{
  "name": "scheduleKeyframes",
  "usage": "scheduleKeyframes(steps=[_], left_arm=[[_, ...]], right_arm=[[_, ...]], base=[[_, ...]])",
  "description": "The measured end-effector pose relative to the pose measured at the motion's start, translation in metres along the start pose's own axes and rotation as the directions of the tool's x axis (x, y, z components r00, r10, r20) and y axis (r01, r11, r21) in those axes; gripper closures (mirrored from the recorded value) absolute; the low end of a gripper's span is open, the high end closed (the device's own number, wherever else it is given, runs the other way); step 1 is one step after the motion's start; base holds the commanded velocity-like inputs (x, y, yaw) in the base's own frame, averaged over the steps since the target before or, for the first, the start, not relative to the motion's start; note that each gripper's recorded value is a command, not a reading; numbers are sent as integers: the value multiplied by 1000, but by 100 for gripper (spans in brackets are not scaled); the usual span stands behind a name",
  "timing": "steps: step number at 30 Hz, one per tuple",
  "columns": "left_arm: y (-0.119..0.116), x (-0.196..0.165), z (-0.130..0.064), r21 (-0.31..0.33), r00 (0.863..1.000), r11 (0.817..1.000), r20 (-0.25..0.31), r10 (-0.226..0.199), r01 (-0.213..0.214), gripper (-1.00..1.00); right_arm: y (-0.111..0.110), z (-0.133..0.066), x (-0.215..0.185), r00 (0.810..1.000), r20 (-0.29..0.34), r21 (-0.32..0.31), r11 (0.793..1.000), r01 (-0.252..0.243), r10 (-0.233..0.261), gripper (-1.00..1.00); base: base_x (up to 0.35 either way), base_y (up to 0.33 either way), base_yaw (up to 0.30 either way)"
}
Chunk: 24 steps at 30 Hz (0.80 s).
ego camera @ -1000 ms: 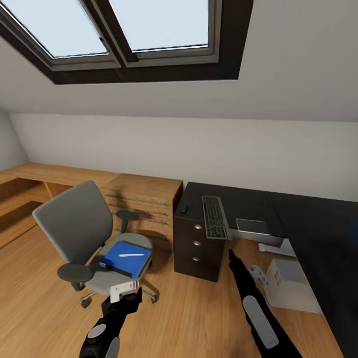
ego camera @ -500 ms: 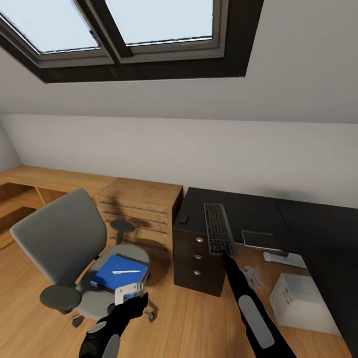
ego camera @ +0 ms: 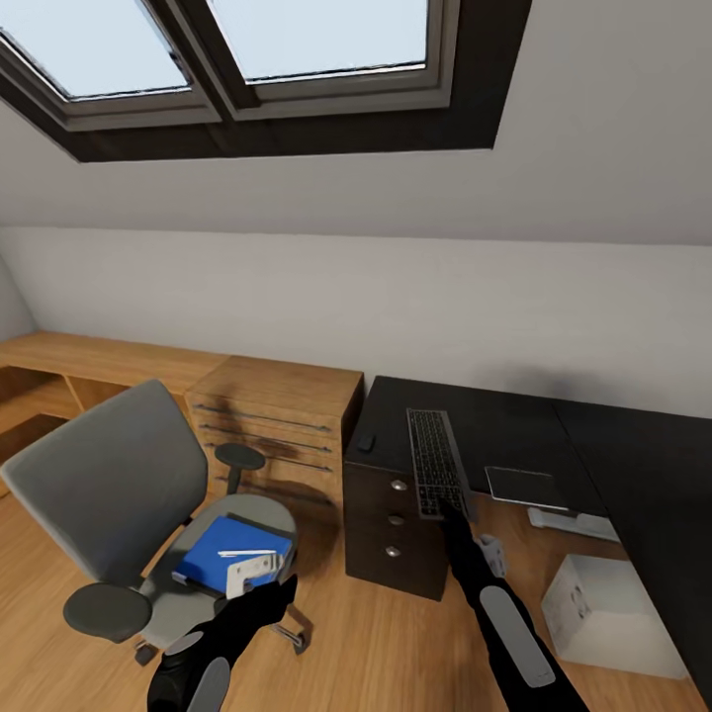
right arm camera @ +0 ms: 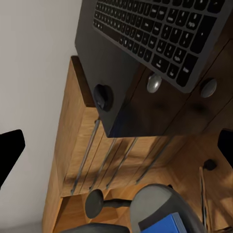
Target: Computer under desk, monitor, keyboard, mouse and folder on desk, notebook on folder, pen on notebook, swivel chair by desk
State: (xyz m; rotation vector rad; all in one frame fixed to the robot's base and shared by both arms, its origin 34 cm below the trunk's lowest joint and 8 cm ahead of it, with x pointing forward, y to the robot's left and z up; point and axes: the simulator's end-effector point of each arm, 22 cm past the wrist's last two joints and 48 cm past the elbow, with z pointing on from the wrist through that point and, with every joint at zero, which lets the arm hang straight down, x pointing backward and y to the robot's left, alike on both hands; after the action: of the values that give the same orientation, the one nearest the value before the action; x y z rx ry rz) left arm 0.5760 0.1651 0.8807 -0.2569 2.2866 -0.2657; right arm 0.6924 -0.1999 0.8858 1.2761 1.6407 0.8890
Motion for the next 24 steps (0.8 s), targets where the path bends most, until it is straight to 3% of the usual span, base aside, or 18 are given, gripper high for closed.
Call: scheduleKeyframes(steps=[4, 21, 24], left_arm=[[1, 2, 3, -1, 1000, 1000, 1, 0, 0, -100], [5, 14, 19, -1, 1000, 1000, 1, 7, -7, -100], [5, 17, 22, -1, 1000, 1000, 0, 7, -7, -100]], right_arm=[[-5, 2, -11, 999, 42, 4, 1000, -6, 6, -100], [-23, 13, -13, 998, 56, 5, 1000, 0, 0, -100], [-27, 15, -18, 997, 81, 6, 1000, -1, 1, -100]], base=[[0, 0, 0], [0, 0, 0], [0, 0, 0]])
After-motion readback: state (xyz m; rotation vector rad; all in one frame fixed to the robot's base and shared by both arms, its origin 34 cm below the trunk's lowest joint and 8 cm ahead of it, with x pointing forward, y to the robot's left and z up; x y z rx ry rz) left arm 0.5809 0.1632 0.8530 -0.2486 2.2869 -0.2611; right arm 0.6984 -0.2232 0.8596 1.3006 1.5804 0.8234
